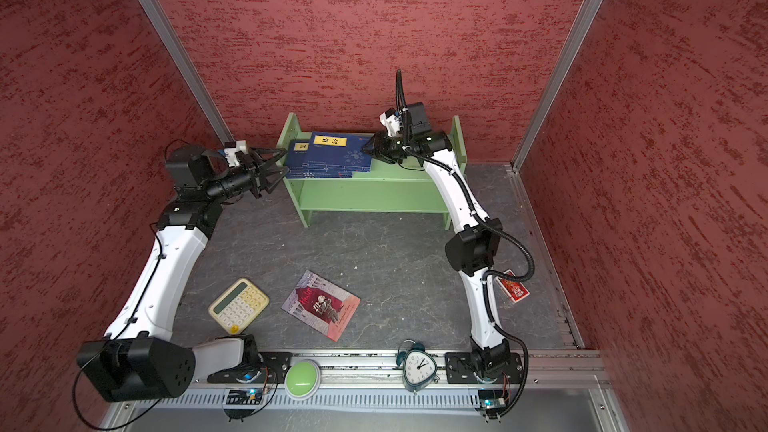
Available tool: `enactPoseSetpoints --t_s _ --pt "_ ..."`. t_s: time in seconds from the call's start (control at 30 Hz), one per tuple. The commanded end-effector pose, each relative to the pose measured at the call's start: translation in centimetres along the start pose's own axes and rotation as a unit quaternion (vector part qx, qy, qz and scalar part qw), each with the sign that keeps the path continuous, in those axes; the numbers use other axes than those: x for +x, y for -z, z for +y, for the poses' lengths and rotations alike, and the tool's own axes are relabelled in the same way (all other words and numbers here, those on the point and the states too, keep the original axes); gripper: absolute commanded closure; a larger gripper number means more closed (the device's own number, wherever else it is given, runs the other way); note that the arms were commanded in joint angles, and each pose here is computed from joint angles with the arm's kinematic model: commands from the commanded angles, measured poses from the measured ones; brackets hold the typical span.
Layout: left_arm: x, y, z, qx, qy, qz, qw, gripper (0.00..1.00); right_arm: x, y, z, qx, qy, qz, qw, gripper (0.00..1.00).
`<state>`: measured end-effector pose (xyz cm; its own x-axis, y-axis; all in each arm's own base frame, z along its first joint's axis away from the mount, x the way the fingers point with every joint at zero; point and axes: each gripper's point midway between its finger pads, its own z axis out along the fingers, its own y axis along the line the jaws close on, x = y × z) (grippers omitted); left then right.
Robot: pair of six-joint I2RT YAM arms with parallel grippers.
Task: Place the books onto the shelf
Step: 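Push the book flat onto the stack with the right gripper while the left holds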
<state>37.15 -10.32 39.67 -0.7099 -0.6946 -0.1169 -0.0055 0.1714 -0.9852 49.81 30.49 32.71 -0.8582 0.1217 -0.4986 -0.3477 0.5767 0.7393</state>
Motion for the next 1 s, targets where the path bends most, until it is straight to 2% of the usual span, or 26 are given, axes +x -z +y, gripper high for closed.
enactPoseSetpoints --t_s 0.0,0.07,0.2,0.97 --pt "0.3 0.1 -0.3 0.008 -0.006 0.007 1.0 0.39 -0.7 2.1 3.0 -0.017 0.033 -0.022 0.999 0.67" --pt "0.4 0.1 -0.4 0.008 -0.006 0.007 1.0 0.39 -0.7 2.1 3.1 -0.017 0.035 -0.022 0.999 0.77" --pt "0.4 0.1 -0.3 0.008 -0.005 0.006 1.0 0.39 -0.5 2.1 3.6 -0.028 0.042 -0.019 0.999 0.82" --pt "0.3 -0.6 0.3 0.002 -0.003 0.01 1.0 0.38 -1.0 0.0 4.8 -0.072 0.048 -0.024 0.996 0.8"
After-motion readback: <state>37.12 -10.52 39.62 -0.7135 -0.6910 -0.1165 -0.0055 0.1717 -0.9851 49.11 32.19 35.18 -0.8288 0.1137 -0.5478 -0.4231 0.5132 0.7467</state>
